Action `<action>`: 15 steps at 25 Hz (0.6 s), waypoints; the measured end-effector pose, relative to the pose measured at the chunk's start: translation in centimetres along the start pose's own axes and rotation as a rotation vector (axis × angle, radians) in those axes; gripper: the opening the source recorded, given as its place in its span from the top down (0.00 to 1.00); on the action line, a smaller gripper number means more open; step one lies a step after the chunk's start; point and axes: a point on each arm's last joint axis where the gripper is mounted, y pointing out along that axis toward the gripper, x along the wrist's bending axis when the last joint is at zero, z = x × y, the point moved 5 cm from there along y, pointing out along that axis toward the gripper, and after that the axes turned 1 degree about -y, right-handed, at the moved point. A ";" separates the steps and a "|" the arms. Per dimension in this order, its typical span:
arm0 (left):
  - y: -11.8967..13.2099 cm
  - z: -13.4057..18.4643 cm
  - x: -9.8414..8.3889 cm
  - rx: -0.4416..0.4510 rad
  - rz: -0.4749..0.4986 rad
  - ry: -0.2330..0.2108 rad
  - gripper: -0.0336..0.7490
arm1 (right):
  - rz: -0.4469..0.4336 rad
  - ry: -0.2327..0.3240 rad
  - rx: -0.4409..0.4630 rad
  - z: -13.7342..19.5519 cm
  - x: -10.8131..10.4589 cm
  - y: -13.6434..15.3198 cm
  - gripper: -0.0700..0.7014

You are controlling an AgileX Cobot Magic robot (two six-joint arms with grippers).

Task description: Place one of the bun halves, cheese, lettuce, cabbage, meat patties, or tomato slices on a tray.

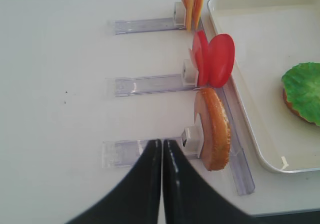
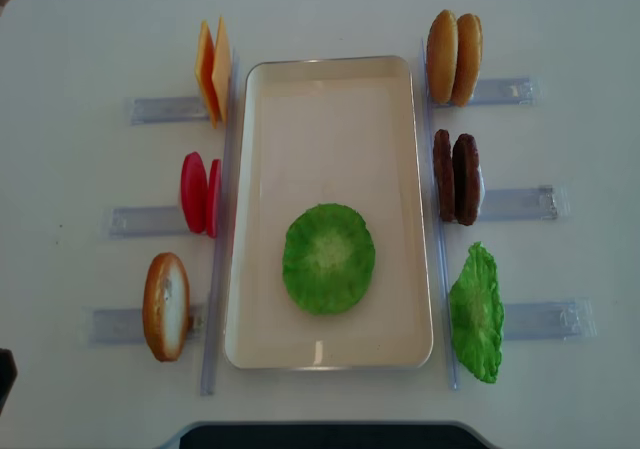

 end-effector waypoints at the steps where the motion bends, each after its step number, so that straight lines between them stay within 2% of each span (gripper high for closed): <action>1: 0.0 0.0 0.0 0.000 0.000 0.000 0.97 | -0.005 -0.007 -0.035 0.2 0.1 -1.1 0.16; 9: 0.0 0.0 0.0 0.000 0.000 0.000 0.97 | -0.033 -0.053 -0.279 3.7 -0.1 -9.8 0.16; 15: 0.0 0.0 0.0 0.000 0.000 0.000 0.97 | -0.037 -0.057 -0.384 7.0 -0.6 -13.6 0.16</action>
